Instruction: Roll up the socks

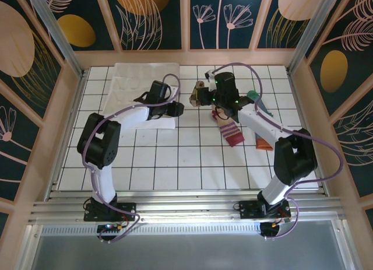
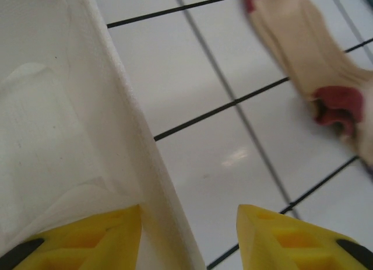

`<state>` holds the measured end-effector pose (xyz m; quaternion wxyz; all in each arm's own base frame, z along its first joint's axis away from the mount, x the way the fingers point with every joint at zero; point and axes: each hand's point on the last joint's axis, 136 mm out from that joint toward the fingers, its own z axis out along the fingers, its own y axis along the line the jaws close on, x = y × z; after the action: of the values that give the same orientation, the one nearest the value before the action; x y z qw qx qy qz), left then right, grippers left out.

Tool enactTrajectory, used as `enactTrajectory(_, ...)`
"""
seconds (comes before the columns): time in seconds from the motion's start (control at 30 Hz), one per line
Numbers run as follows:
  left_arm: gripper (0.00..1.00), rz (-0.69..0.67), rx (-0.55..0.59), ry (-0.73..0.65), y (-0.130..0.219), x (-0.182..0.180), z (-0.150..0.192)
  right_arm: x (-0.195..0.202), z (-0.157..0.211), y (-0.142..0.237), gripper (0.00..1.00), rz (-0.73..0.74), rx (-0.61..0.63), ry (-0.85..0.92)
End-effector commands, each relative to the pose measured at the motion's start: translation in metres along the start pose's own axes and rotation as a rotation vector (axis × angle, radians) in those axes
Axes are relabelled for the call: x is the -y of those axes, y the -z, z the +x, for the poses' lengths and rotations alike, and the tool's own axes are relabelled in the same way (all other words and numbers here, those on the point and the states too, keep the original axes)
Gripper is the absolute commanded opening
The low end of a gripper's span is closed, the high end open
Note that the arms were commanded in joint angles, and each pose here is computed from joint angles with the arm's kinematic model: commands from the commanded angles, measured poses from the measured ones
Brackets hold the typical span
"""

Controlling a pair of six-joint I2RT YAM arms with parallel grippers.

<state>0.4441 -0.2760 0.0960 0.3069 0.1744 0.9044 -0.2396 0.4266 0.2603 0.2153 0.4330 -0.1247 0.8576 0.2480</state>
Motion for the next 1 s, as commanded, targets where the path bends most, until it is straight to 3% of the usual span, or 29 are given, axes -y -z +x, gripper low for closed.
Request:
enactTrajectory(0.0, 0.52, 0.047, 0.056, -0.002, 0.015, 0.018, -0.033, -0.001, -0.028, 0.007, 0.0, 0.011, 0.078, 0.004)
enactTrajectory(0.2, 0.63, 0.015, 0.161, -0.078, 0.071, 0.029, -0.072, -0.016, -0.047, -0.011, 0.0, -0.014, 0.123, 0.095)
enactTrajectory(0.4, 0.56, 0.02, 0.202, 0.065, 0.106, -0.005, -0.059, -0.053, -0.05, -0.054, 0.0, -0.066, 0.117, 0.251)
enactTrajectory(0.7, 0.43, -0.009, 0.093, 0.156, 0.085, -0.037, -0.007, -0.05, -0.037, -0.122, 0.0, -0.032, 0.039, 0.397)
enactTrajectory(0.97, 0.4, -0.052, 0.034, 0.254, 0.065, -0.055, 0.029, -0.036, -0.006, -0.138, 0.0, -0.014, -0.029, 0.484)
